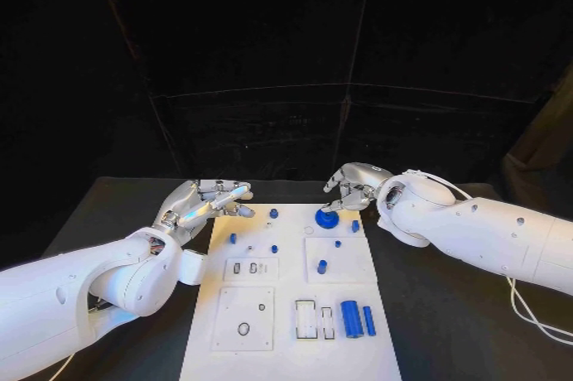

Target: Assemble the parts on the task board

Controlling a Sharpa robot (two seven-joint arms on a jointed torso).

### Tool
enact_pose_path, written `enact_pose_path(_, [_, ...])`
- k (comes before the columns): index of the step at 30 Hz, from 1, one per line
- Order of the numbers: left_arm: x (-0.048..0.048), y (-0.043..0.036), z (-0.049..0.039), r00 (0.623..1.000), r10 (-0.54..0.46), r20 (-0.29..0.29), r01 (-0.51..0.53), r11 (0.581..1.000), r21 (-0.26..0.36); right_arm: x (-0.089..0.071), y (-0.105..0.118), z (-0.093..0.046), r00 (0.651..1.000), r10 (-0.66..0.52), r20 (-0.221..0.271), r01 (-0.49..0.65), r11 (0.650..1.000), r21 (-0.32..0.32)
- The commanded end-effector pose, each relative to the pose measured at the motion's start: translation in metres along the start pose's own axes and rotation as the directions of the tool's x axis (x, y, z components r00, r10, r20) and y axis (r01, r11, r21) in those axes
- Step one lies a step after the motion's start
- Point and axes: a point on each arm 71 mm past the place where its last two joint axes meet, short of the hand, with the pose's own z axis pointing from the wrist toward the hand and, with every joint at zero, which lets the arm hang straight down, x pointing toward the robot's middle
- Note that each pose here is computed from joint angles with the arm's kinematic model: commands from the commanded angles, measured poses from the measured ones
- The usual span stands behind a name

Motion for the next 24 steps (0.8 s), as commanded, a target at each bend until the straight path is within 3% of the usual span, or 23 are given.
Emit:
enact_pose_path(1, [0.0021, -0.0002, 0.0011, 1.000, -0.006, -0.020, 0.006, 1.000, 0.001, 0.006, -0.004, 0.001, 0.994, 0.003, -0.107, 0.003, 0.998, 0.061])
enact_pose_path(7, [0.0023, 0.0006, 0.0021, 1.000, -0.007, -0.021, 0.007, 1.000, 0.000, 0.009, -0.003, 0.004, 0.990, -0.029, -0.137, 0.038, 0.997, 0.063])
enact_pose_path(24, [0.0011, 0.0016, 0.0029, 1.000, -0.006, -0.020, 0.006, 1.000, -0.003, 0.015, 0.002, 0.013, 0.980, -0.114, -0.161, 0.125, 0.991, 0.057])
